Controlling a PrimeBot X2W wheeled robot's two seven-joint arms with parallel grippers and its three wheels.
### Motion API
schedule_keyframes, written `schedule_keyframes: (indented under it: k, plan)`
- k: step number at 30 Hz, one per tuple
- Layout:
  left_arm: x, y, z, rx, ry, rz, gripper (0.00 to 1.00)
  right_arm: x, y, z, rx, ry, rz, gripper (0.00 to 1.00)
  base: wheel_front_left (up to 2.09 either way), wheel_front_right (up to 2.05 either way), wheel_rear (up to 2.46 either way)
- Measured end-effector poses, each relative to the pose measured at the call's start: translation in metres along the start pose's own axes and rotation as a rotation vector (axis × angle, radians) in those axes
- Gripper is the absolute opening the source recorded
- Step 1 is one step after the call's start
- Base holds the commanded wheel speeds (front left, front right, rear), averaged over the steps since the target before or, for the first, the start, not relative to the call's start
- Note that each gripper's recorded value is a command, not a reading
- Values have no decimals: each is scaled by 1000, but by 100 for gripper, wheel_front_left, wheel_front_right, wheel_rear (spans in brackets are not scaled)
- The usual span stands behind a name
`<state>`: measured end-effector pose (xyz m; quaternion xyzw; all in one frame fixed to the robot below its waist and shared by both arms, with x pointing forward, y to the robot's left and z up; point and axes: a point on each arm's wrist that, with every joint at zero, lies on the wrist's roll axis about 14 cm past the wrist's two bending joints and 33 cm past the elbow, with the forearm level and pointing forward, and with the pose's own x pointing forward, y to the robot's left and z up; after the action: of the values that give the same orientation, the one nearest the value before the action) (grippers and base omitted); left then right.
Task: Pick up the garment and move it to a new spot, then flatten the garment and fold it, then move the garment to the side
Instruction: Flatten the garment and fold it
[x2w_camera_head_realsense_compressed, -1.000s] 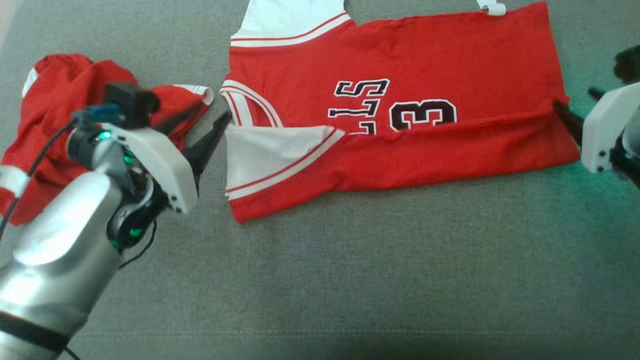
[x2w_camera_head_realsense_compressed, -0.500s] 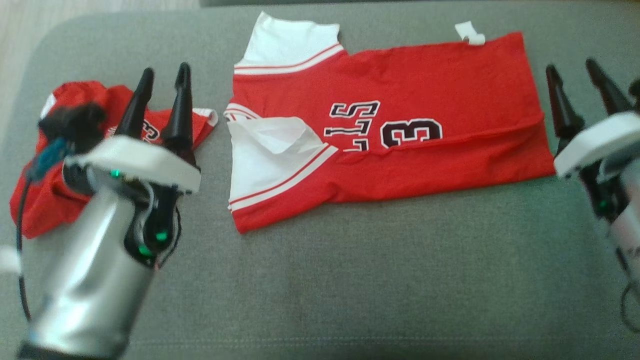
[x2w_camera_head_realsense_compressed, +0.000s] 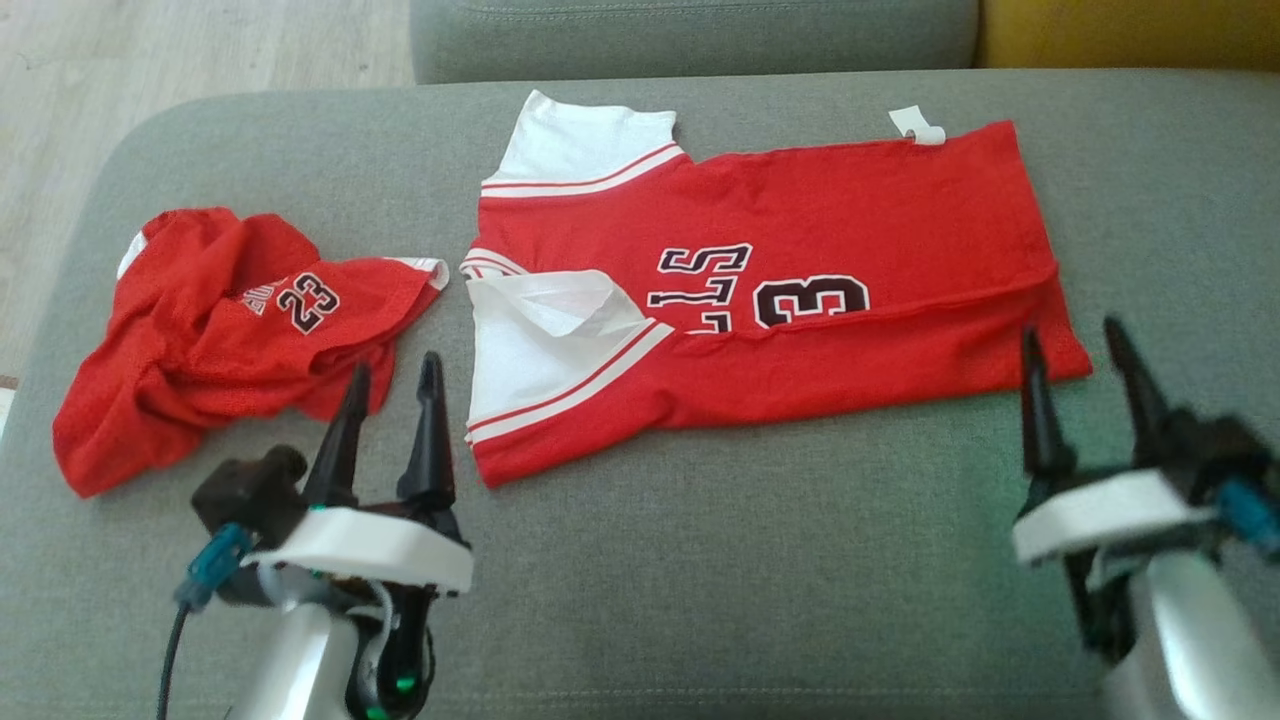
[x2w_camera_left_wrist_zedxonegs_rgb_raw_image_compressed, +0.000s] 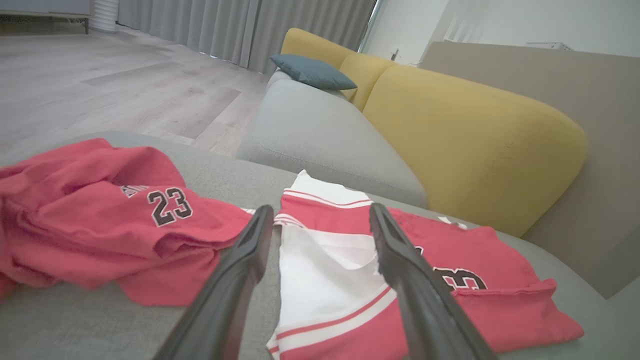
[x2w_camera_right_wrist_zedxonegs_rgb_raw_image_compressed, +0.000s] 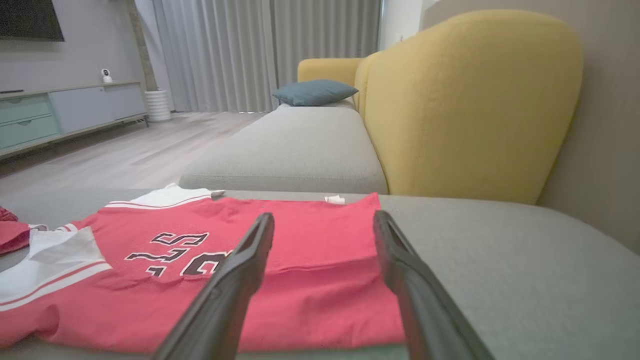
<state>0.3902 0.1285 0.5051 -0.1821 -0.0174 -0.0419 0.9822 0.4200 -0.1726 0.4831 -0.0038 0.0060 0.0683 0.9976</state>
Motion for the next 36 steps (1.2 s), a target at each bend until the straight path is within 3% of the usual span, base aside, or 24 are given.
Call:
schedule_keyframes:
  k: [7,22,32,33,34,35,36]
  plan:
    - [-5,4,-30,25,90,-7,100,-7,1,9,-24,-20,-21,100,0,0,0]
    - [1,22,-131,157,512,33,100,-3,-26,18,-59,-7,-82,100,0,0,0]
    - [19,21,-146,186,575,13,100,0,-39,15,-78,13,-105,100,0,0,0]
    - [21,20,-147,187,578,5,95,0,-41,14,-81,21,-110,100,0,0,0]
    - [23,18,-148,188,581,-7,32,2,-45,13,-82,29,-118,100,0,0,0]
    - [25,17,-148,190,581,-11,0,3,-48,13,-84,36,-126,100,0,0,0]
    - [28,16,-148,192,579,-19,0,5,-50,12,-88,44,-129,100,0,0,0]
